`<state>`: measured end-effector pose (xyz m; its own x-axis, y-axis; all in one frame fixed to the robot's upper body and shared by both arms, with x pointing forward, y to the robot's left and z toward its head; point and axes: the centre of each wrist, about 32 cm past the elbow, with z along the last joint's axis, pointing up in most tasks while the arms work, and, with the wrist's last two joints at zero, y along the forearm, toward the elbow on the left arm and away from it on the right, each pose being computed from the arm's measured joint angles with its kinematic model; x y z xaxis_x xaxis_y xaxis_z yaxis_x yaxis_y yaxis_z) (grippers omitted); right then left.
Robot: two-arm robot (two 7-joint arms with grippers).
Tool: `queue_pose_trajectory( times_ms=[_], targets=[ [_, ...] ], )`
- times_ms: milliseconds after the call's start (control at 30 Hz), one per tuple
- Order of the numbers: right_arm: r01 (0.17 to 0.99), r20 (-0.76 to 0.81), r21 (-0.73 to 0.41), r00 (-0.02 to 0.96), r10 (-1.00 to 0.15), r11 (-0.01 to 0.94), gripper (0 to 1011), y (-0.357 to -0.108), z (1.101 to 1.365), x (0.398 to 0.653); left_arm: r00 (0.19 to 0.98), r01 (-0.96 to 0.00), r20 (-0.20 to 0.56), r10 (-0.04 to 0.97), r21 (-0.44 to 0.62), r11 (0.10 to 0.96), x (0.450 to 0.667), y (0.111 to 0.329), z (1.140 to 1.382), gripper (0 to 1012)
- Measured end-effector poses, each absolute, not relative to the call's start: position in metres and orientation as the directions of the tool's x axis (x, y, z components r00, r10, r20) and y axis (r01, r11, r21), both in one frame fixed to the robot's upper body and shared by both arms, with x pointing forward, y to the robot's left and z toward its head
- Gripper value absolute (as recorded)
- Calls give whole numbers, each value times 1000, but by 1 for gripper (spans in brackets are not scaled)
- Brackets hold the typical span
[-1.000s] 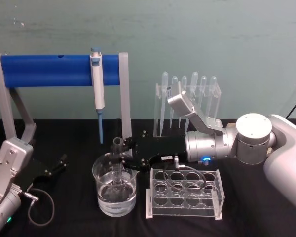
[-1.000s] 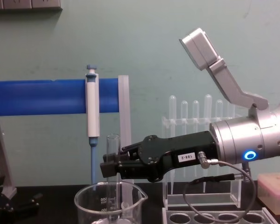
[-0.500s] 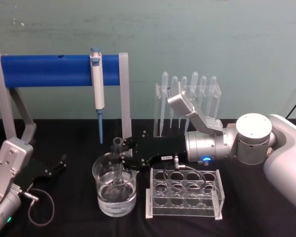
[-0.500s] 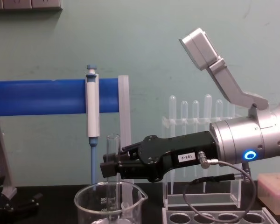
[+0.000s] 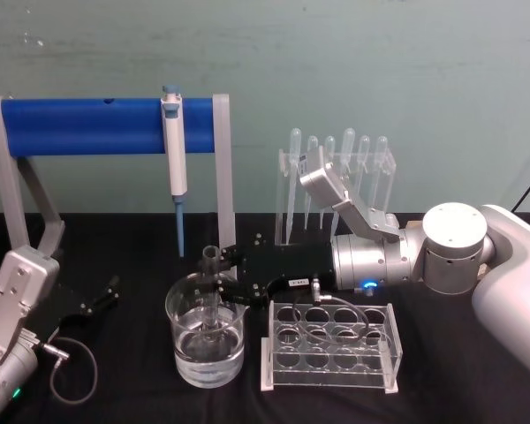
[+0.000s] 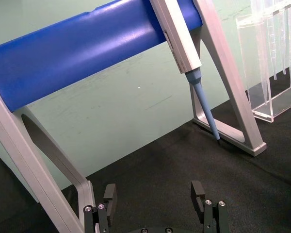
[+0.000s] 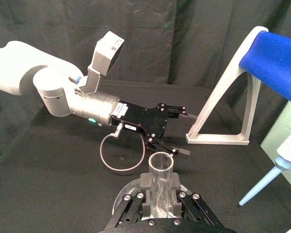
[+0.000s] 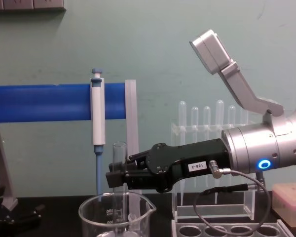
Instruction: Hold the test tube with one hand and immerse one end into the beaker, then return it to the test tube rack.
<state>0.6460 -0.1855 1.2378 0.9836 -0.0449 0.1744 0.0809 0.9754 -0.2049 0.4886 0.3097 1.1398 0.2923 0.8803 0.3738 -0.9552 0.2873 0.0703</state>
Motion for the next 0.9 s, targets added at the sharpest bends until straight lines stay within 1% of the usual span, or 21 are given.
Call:
queue_pose_trajectory(
  times_ms=[900],
  targets=[
    [81,174,-205,984,-45,975,226,-185,1238,646,292,-955,374,880,70,287,489,310,1140,1000]
  ],
)
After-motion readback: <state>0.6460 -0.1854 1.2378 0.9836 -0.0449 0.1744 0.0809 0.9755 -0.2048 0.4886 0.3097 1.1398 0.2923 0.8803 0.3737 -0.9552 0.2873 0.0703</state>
